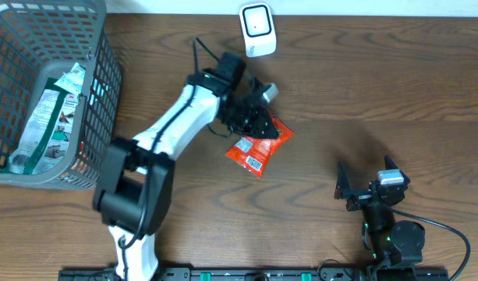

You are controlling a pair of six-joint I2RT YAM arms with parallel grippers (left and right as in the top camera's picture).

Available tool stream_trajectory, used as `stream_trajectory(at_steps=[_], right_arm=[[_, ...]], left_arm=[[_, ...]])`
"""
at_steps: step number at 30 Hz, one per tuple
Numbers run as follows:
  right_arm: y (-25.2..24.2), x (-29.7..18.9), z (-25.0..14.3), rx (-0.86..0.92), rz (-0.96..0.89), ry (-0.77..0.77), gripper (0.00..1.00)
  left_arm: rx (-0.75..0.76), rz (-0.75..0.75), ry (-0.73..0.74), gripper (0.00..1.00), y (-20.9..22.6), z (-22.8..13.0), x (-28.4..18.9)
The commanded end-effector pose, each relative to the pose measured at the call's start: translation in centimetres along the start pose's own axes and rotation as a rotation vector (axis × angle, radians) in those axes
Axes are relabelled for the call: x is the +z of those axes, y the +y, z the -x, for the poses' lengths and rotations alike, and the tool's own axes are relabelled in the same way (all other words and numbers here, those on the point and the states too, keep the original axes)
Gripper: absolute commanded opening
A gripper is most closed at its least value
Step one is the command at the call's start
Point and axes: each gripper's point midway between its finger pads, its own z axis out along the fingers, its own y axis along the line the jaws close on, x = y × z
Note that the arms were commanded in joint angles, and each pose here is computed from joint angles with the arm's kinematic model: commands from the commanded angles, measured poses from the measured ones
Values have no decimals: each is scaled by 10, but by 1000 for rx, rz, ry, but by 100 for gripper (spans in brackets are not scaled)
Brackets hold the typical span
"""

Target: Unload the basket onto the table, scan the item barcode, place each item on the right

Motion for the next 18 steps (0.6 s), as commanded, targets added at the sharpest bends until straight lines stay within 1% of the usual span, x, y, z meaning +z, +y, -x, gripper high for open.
stream_trajectory(at_steps=[1, 3, 8, 13, 18], right_arm=[[-2, 0, 0, -4, -6, -1, 99], [-2, 0, 0, -4, -6, 0, 99], [-2, 0, 0, -4, -6, -1, 99], [-2, 0, 0, -4, -6, -1, 99], [-2, 0, 0, -4, -6, -1, 99]], left_arm=[[-17, 55, 0, 12, 19, 0, 0], [-32, 55, 14, 11, 25, -5, 5], [-80, 66, 61, 11, 43, -20, 19], [-124, 156, 113, 11, 76, -35, 33], [-135, 153, 151, 11, 88, -50, 52]])
